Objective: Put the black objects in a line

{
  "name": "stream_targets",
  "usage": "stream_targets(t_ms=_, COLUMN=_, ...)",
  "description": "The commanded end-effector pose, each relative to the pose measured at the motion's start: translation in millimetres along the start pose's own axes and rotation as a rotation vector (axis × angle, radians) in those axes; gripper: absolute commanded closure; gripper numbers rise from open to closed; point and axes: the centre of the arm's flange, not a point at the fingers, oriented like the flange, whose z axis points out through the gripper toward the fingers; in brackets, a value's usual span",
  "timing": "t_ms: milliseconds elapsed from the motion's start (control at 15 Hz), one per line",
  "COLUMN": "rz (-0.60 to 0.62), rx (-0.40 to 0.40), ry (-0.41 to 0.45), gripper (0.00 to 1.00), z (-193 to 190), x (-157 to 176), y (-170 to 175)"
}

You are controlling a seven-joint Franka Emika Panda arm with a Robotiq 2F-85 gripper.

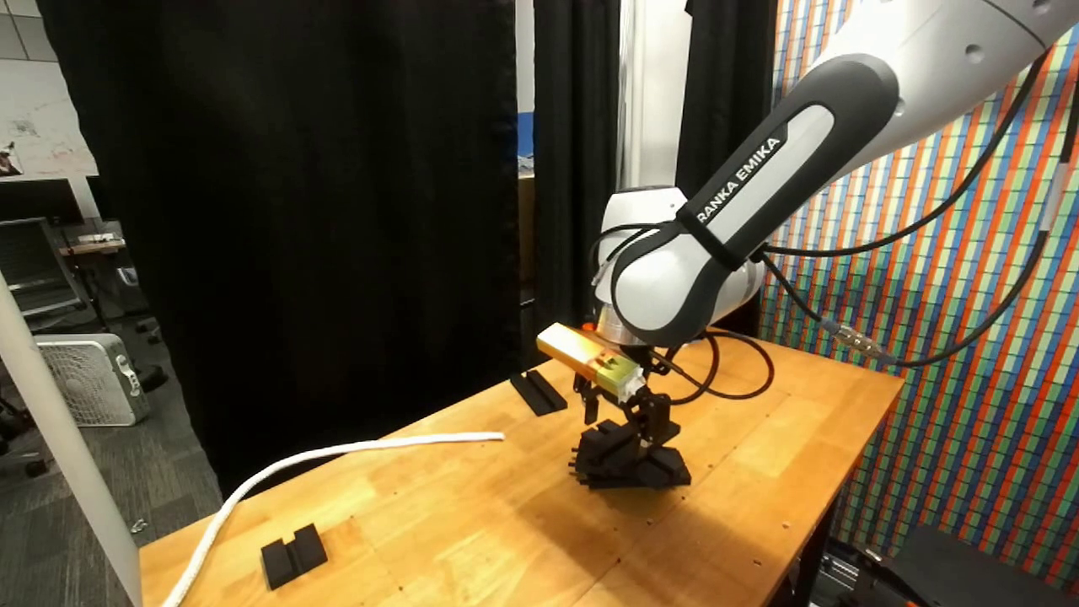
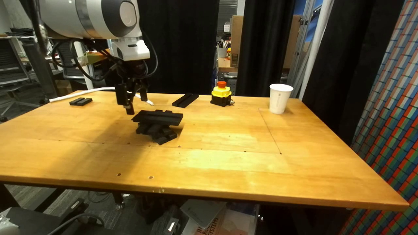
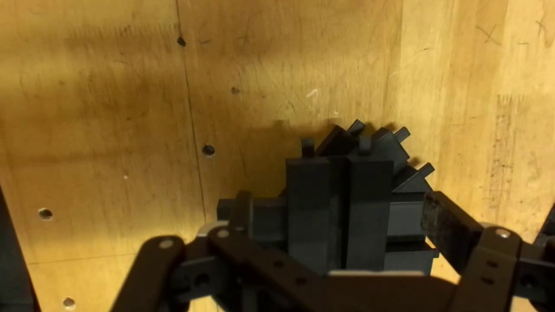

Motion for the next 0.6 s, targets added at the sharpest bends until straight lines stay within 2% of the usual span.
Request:
stream_targets(t_ms=0, rz=-0.014, rx=-0.017, ry=0.013, gripper=0.0, z=9, x=1, y=-9)
stream_targets(t_ms=533, rz=-0.082, rx=-0.031, ry=0.036, gripper=0.0, z=16, x=33, y=-18)
